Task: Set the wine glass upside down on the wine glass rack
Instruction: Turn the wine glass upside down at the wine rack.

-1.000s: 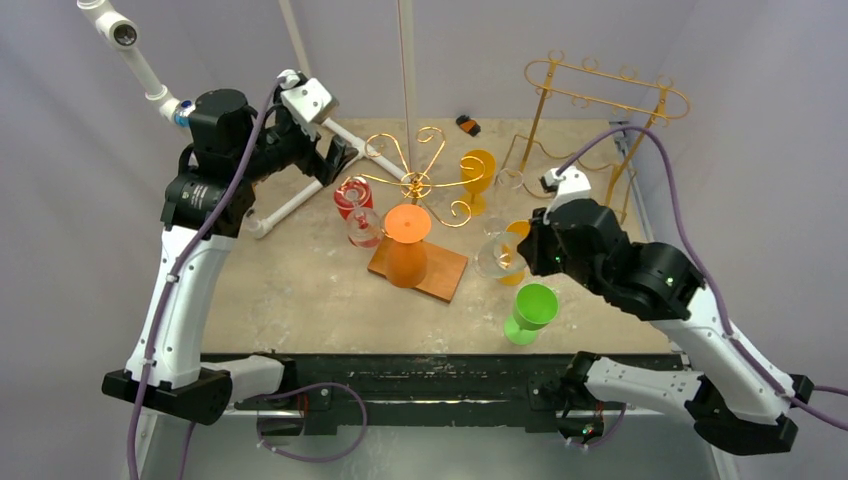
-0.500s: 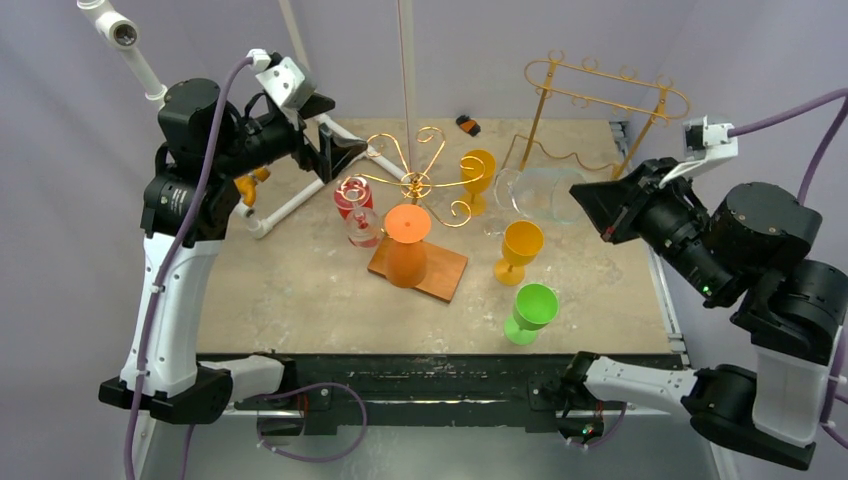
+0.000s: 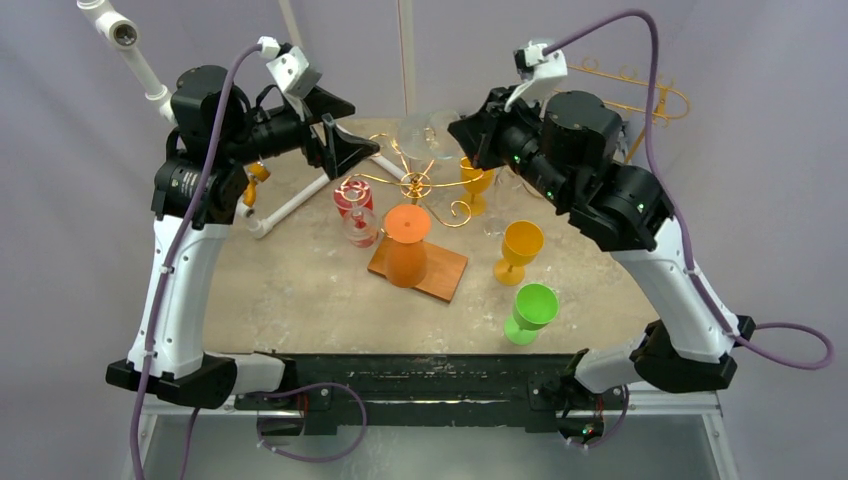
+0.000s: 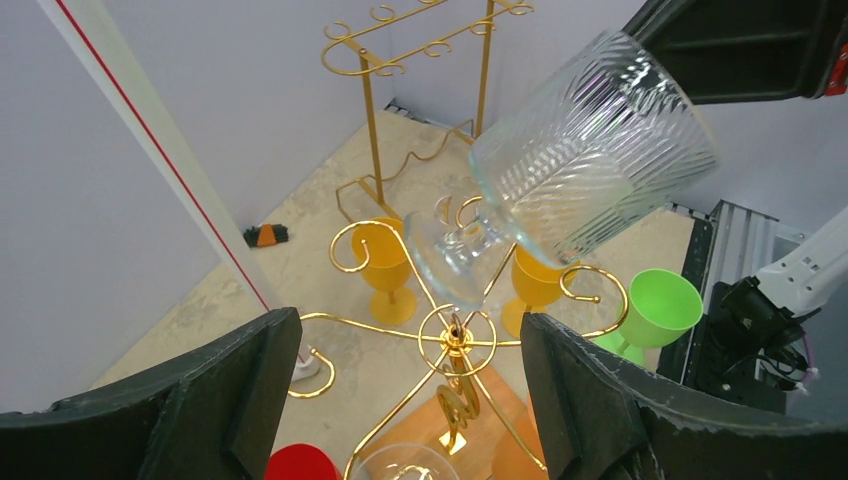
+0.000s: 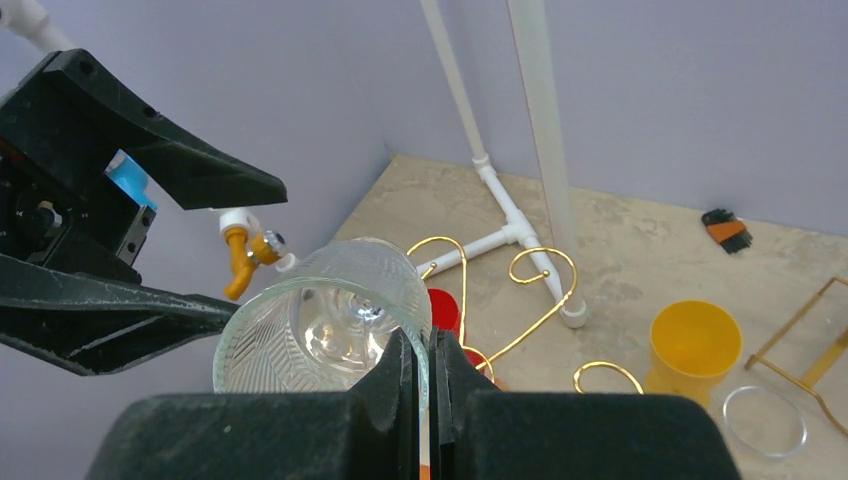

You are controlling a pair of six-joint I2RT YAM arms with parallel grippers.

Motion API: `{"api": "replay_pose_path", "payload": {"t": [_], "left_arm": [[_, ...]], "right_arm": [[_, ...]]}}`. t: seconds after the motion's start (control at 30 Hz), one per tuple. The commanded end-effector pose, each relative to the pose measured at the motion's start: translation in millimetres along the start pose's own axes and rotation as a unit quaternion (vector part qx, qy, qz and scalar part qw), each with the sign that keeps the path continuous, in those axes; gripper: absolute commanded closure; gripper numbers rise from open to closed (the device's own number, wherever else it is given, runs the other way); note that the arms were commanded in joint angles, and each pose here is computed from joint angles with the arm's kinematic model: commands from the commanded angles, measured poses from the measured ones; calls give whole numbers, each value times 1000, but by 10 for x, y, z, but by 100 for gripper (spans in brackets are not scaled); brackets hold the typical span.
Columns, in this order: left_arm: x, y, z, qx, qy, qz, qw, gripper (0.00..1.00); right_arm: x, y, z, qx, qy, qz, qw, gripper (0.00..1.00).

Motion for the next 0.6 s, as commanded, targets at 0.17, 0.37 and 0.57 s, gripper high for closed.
{"api": "replay_pose_path", "payload": {"t": [0.17, 0.37, 0.57], "left_arm": [[24, -150, 20, -28, -12, 20, 999, 13], [48, -96, -17, -20, -20, 23, 999, 15], [105, -142, -76, -45, -30, 41, 998, 19]], "right_arm": [[824, 185, 229, 65, -150, -59, 985, 100], [809, 317, 227, 101, -158, -58, 980, 100], [703, 395, 177, 118, -159, -59, 978, 100]]}}
Point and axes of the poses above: each gripper's point midway between its finger pads, its own z axis back along the fingers, its own y axis along the line the jaws close on, x = y × z, the point moved 1 cm from there along z, back along the fingers, and after that the axes turned 13 degrees about z, right-handed, at the moved point
